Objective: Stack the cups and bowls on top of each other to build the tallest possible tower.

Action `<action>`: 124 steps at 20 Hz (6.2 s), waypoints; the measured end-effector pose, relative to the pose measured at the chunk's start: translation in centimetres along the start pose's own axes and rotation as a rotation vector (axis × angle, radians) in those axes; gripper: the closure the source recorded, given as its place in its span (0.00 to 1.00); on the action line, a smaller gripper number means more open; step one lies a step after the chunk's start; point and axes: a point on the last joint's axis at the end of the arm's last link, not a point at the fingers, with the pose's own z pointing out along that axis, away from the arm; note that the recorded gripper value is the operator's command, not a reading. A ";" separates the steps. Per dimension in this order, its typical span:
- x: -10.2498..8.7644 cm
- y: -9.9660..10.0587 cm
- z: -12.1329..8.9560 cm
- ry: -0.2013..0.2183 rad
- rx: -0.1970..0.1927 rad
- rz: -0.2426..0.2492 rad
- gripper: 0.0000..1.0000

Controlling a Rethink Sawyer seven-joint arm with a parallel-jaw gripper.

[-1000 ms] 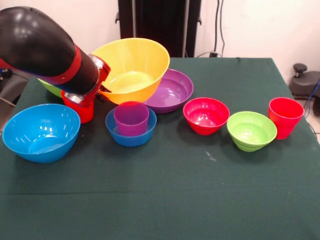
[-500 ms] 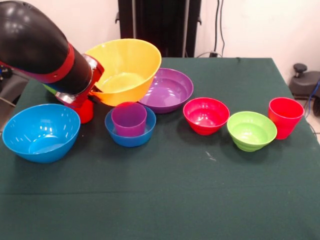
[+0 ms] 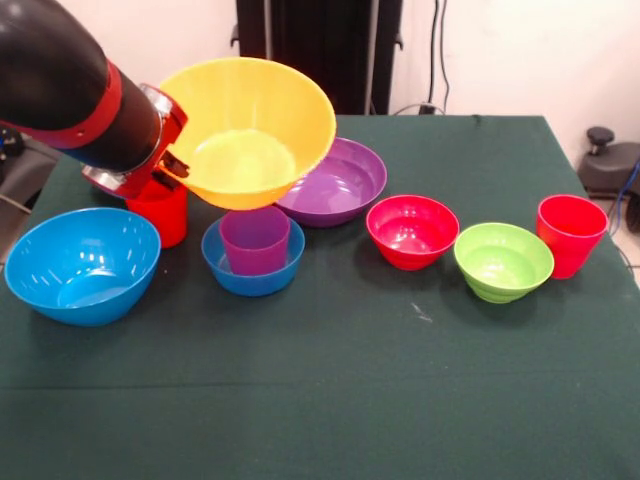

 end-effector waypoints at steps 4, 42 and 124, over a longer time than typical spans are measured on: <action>0.0 0.2 -1.2 0.004 0.015 0.003 1.00; -0.7 0.5 -2.5 0.010 0.045 -0.001 1.00; -7.6 1.0 -3.1 0.003 -0.015 -0.049 0.00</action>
